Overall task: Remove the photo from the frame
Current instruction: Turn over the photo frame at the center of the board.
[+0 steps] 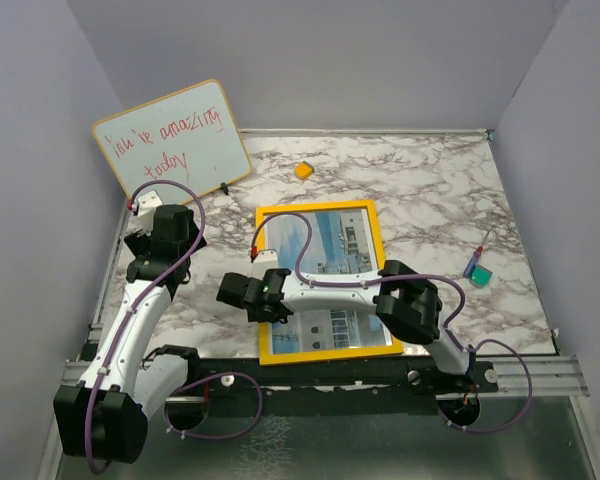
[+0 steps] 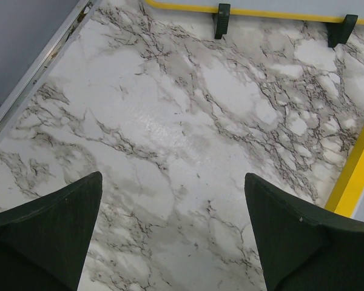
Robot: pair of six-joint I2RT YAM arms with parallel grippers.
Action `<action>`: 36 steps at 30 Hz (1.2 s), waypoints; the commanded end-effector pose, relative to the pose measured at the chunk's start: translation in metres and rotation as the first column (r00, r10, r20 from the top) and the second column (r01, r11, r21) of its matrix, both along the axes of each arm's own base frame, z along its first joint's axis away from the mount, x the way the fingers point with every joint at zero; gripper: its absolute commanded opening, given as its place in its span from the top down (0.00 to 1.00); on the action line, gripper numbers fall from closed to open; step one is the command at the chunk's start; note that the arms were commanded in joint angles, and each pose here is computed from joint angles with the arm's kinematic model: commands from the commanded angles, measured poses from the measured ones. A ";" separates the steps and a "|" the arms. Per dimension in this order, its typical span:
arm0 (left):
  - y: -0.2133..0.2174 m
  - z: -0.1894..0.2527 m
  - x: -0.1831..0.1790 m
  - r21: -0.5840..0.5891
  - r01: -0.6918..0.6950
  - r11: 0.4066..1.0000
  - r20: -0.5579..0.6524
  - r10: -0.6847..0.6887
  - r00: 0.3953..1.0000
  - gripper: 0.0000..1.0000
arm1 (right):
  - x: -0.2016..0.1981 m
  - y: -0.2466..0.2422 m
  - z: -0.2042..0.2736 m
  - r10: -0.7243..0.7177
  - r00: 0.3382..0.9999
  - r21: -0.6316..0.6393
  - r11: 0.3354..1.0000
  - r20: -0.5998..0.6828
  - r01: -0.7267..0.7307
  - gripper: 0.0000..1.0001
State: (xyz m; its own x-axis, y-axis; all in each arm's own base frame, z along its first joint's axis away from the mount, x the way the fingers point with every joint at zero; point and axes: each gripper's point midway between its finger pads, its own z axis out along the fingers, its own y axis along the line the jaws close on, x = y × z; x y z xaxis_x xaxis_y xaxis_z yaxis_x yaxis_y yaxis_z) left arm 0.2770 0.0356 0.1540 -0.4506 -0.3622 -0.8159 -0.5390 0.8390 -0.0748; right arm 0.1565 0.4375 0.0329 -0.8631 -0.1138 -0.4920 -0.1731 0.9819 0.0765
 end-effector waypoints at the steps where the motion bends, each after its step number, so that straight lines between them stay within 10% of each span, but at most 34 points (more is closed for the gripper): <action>1: 0.003 -0.001 -0.003 0.002 -0.017 1.000 -0.007 0.017 1.000 0.01 | 0.003 -0.007 -0.010 -0.021 1.000 -0.068 0.997 0.022 0.022 0.56; 15: -0.001 -0.008 -0.001 -0.007 -0.001 1.000 -0.035 0.001 0.999 0.01 | -0.002 -0.006 -0.005 -0.008 0.999 -0.099 0.995 0.035 0.012 0.72; 22: -0.002 -0.009 -0.001 -0.013 0.009 1.000 -0.035 -0.009 0.999 0.01 | 0.000 -0.013 0.003 -0.021 0.998 -0.107 0.994 0.053 0.027 0.99; 36: -0.022 -0.011 0.002 -0.074 0.114 0.991 -0.044 -0.117 0.992 0.01 | -0.007 0.005 0.013 0.002 1.000 -0.044 0.999 -0.001 -0.003 1.00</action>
State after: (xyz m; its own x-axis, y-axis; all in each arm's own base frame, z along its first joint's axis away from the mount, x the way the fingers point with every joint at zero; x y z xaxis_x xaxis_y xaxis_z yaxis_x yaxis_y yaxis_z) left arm 0.2797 0.0256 0.1431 -0.4991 -0.3662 -0.7854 -0.5023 0.8608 -0.0821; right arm 0.1546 0.4370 0.0339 -0.8579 -0.1391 -0.4946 -0.1661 0.9860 0.0109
